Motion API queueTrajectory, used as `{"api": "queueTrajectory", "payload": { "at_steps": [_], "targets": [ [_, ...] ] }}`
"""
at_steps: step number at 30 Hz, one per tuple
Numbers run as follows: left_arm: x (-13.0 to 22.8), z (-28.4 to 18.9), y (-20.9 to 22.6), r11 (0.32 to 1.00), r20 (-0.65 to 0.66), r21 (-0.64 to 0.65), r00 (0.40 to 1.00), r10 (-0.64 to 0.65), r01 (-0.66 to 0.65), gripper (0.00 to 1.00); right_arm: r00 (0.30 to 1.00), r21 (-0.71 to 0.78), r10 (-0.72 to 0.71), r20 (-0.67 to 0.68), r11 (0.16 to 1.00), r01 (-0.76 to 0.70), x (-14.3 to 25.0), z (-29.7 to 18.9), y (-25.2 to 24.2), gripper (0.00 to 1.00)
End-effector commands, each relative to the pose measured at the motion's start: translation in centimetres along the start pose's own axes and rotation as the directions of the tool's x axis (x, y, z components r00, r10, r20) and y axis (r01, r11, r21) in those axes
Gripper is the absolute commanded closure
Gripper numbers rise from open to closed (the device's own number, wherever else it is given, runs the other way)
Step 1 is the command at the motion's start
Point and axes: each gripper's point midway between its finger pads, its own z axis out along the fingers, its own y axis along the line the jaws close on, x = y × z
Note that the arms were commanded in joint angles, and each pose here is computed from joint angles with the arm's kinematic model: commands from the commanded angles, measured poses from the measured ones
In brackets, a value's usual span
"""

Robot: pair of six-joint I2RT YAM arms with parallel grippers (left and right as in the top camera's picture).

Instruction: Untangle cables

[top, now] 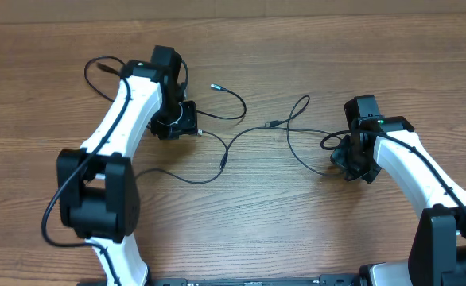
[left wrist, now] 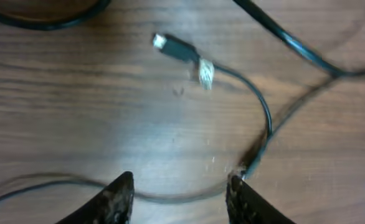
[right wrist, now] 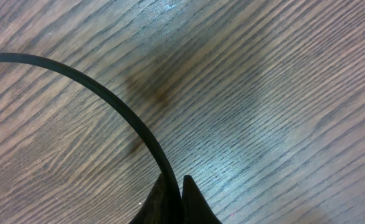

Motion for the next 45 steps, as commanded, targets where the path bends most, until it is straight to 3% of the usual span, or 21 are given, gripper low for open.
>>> {"api": "queueTrajectory", "payload": {
  "at_steps": [1, 4, 7, 11, 15, 16, 18, 22, 34, 39, 45],
  "targets": [
    [-0.6, 1.9, 0.0, 0.987, -0.009, -0.014, 0.987, -0.159, 0.159, 0.56, 1.0, -0.012, -0.001, 0.023, 1.0, 0.001, -0.3, -0.6, 0.1, 0.96],
    [-1.7, 2.2, 0.4, 0.967, 0.056, -0.053, 0.968, -0.244, 0.247, 0.57, 1.0, -0.012, -0.001, 0.023, 1.0, 0.001, -0.3, -0.6, 0.1, 0.96],
    [-3.0, 2.2, -0.3, 0.967, 0.106, -0.017, 0.962, -0.251, 0.254, 0.41, 1.0, -0.012, -0.001, 0.023, 1.0, 0.001, -0.3, -0.6, 0.1, 0.96],
    [-4.8, 2.0, -1.6, 0.968, 0.157, 0.057, 0.955, -0.252, 0.246, 0.32, 1.0, -0.011, -0.001, 0.023, 1.0, 0.001, -0.3, -0.6, 0.1, 0.96],
    [-5.0, 2.0, -1.1, 0.954, 0.17, 0.043, 0.939, -0.3, 0.297, 0.45, 1.0, -0.013, -0.001, 0.024, 1.0, 0.001, -0.3, -0.6, 0.1, 0.96],
    [-5.0, 2.0, -0.8, 0.947, 0.176, 0.033, 0.93, -0.322, 0.321, 0.45, 1.0, -0.014, -0.001, 0.025, 1.0, 0.001, -0.4, -0.6, 0.1, 0.96],
    [-4.9, 2.0, -0.2, 0.926, 0.186, 0.008, 0.909, -0.372, 0.377, 0.34, 1.0, -0.014, -0.001, 0.026, 1.0, 0.001, -0.4, -0.6, 0.1, 0.96],
    [-4.6, 2.1, 0.3, 0.899, 0.204, -0.02, 0.882, -0.424, 0.437, 0.36, 1.0, -0.014, -0.001, 0.026, 1.0, 0.001, -0.4, -0.6, 0.1, 0.96],
    [-4.3, 2.1, -0.6, 0.911, 0.3, -0.129, 0.891, -0.34, 0.391, 0.34, 1.0, -0.014, -0.001, 0.025, 1.0, 0.001, -0.4, -0.6, 0.1, 0.96],
    [-4.2, 2.1, -0.6, 0.911, 0.304, -0.137, 0.892, -0.335, 0.389, 0.42, 1.0, -0.014, -0.001, 0.025, 1.0, 0.002, -0.4, -0.6, 0.1, 0.96],
    [-4.2, 2.2, -0.6, 0.908, 0.307, -0.137, 0.888, -0.342, 0.397, 0.44, 1.0, -0.014, -0.001, 0.026, 1.0, 0.001, -0.4, -0.6, 0.1, 0.96]
  ]
}}
